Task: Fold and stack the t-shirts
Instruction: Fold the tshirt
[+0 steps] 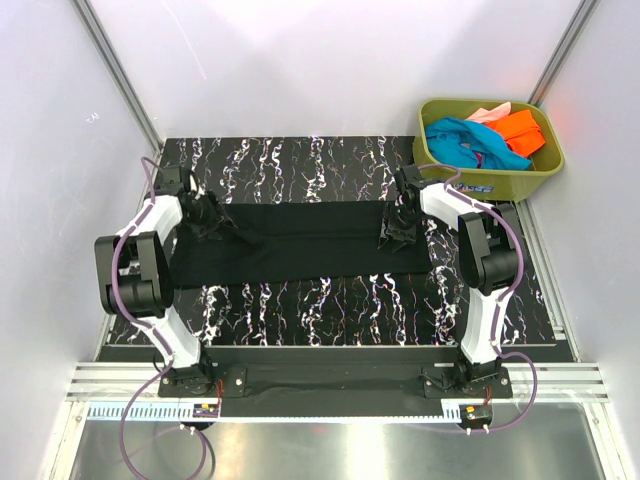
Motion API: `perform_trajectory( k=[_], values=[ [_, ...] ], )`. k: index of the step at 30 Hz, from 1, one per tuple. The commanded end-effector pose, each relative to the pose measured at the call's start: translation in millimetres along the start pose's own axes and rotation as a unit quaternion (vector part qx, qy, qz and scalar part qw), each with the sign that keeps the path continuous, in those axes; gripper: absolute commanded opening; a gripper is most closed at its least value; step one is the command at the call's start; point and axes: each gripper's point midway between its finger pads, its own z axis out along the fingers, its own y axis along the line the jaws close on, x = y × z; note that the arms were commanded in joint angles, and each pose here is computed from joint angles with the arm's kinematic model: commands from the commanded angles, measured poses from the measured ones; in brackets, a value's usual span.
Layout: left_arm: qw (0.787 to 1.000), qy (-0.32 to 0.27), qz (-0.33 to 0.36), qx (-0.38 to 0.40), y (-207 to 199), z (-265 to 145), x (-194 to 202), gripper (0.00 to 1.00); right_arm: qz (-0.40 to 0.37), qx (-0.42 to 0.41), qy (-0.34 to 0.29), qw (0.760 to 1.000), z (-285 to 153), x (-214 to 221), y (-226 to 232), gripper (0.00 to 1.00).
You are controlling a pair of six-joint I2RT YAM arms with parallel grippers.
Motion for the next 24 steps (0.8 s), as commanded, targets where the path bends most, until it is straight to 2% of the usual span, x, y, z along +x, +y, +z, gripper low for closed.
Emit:
perform_trajectory(
  k=[1, 2, 3, 5, 7, 12, 16, 18, 19, 21, 22, 23, 24],
  values=[
    [0.999, -0.029, -0.005, 0.013, -17, -3, -26, 0.51, -0.01, 0.018, 0.001, 1.0, 8, 1, -10, 0.53],
    [0.999, -0.028, -0.005, 0.017, -20, -2, -28, 0.44, -0.01, 0.018, 0.002, 1.0, 9, 3, -10, 0.53],
    [1.0, -0.024, -0.003, 0.019, -23, 0, -27, 0.29, -0.012, 0.019, 0.003, 1.0, 9, 4, -10, 0.53],
    [0.999, -0.028, 0.007, 0.02, -30, -1, -29, 0.17, -0.012, 0.021, 0.003, 1.0, 9, 3, -12, 0.53],
    [0.999, -0.036, 0.033, 0.019, -42, -5, -31, 0.11, -0.012, 0.021, 0.003, 1.0, 10, 3, -12, 0.53],
    [0.997, -0.034, 0.073, -0.007, -58, 1, -35, 0.1, -0.011, 0.02, 0.001, 1.0, 10, 0, -10, 0.52],
    [0.995, -0.031, 0.098, 0.01, -89, 12, -42, 0.16, -0.013, 0.023, -0.001, 1.0, 11, -3, -10, 0.53],
    [0.994, -0.015, 0.108, 0.011, -98, 22, -37, 0.25, -0.013, 0.023, -0.002, 1.0, 11, -4, -10, 0.53],
    [0.994, -0.004, 0.109, 0.002, -97, 35, -37, 0.32, -0.014, 0.024, -0.003, 1.0, 11, -5, -10, 0.53],
    [0.992, -0.013, 0.122, 0.001, -108, 33, -44, 0.47, -0.014, 0.025, -0.001, 1.0, 11, -5, -9, 0.53],
    [0.992, -0.023, 0.125, -0.011, -106, 32, -50, 0.52, -0.014, 0.024, -0.001, 1.0, 10, -6, -9, 0.53],
    [0.991, -0.032, 0.127, -0.019, -106, 25, -55, 0.61, -0.016, 0.025, -0.002, 1.0, 9, -5, -9, 0.53],
    [0.99, -0.048, 0.133, -0.026, -106, 19, -60, 0.65, -0.016, 0.026, -0.002, 1.0, 9, -6, -10, 0.53]
  ],
)
